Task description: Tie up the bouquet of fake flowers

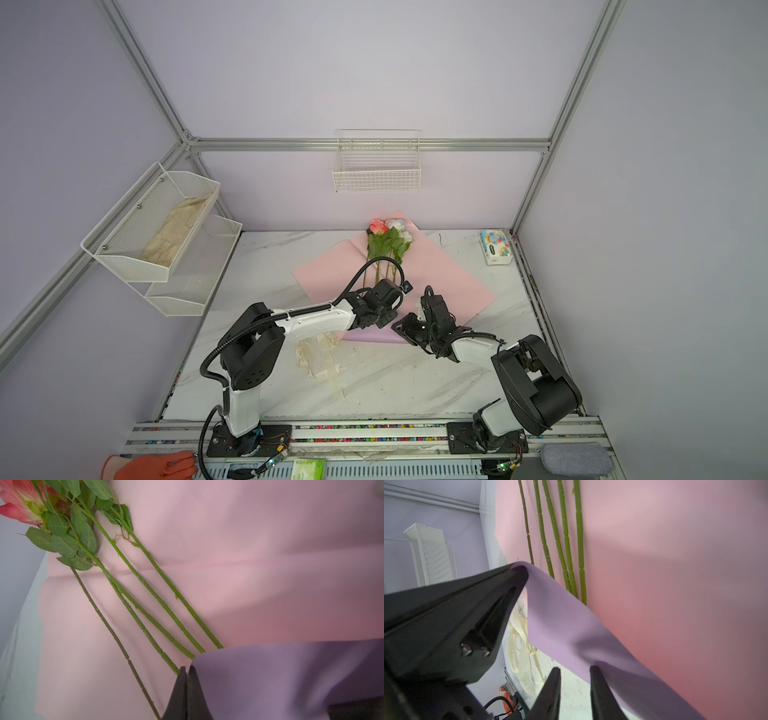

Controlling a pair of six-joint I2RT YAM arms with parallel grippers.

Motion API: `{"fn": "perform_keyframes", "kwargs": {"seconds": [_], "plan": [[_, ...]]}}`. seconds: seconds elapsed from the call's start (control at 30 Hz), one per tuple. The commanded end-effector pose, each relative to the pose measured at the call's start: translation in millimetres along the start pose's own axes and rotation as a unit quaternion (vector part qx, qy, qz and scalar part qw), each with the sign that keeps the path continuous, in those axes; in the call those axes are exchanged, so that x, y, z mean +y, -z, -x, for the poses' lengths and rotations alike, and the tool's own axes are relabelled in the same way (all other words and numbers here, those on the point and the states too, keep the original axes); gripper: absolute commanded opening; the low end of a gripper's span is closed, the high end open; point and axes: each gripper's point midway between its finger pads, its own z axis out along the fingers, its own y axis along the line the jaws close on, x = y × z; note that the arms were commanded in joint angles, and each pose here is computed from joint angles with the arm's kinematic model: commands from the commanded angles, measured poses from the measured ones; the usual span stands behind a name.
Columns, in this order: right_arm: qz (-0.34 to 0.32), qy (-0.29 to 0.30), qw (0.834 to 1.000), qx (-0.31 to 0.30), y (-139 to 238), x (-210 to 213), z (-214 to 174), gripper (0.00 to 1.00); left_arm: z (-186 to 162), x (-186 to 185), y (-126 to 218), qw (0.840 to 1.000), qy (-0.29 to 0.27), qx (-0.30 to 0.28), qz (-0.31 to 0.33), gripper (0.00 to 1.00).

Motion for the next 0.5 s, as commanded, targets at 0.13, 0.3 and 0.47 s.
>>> {"fn": "perform_keyframes", "kwargs": {"seconds": [0.13,0.3,0.47], "plan": [[-0.024,-0.026,0.999,-0.011,-6.3,-19.0,-0.2,0.27,46.8,19.5,20.0,0.996,0.066,-0.053,-0.002,0.12],[-0.033,-0.024,0.999,-0.018,-15.1,-21.7,7.3,0.27,37.1,46.1,47.7,0.988,0.146,-0.046,-0.014,0.50],[-0.037,-0.023,0.999,-0.017,-22.6,-21.7,13.1,0.26,-1.9,68.3,80.8,0.958,0.278,-0.046,-0.049,0.65]]}}
